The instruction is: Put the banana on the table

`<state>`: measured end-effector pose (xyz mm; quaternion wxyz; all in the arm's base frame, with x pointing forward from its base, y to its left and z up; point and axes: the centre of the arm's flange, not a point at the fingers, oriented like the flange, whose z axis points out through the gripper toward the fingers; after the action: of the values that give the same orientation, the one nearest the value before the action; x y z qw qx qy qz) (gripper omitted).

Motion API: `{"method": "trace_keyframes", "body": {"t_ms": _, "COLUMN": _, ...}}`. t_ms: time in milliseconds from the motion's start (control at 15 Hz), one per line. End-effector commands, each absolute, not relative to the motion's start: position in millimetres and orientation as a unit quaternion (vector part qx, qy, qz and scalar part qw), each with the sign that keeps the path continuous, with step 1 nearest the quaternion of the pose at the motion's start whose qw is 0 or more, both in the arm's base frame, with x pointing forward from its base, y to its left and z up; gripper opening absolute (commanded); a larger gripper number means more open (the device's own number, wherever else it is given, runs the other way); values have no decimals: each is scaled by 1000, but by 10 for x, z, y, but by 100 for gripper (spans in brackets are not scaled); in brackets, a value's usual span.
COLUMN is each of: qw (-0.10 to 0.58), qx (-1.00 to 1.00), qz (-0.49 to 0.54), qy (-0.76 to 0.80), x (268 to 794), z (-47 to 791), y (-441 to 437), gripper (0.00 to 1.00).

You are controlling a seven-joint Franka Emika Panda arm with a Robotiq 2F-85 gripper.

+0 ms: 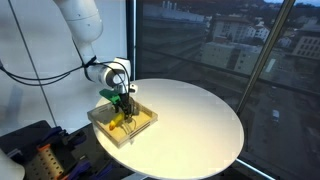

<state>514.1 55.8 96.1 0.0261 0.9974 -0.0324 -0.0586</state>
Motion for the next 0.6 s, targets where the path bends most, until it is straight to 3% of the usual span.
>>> {"method": "trace_keyframes", "body": {"t_ms": 0, "qw": 25, "qx": 998, "qz": -47, "qy": -42, "x": 5196, "z": 921, "y": 585, "gripper": 100}}
{"method": "trace_keyframes", "body": {"t_ms": 133, "qw": 24, "qx": 998, "qz": -45, "qy": -42, "x": 5200, "z": 904, "y": 587, "gripper": 100}}
{"method": "trace_keyframes", "body": {"t_ms": 200, "qw": 24, "qx": 998, "qz": -45, "qy": -42, "x": 5199, "z": 898, "y": 589, "gripper": 95}}
{"method": "trace_keyframes", "body": {"t_ms": 267, "qw": 24, "qx": 998, "qz": -45, "qy": -41, "x": 5200, "z": 893, "y": 593, "gripper": 74}}
{"method": "trace_keyframes", "body": {"t_ms": 400, "qw": 24, "qx": 998, "qz": -47, "qy": -40, "x": 5200, "z": 892, "y": 593, "gripper": 70}}
{"method": "trace_keyframes", "body": {"t_ms": 533, "qw": 26, "qx": 998, "qz": -51, "qy": -39, "x": 5194, "z": 899, "y": 590, "gripper": 54}}
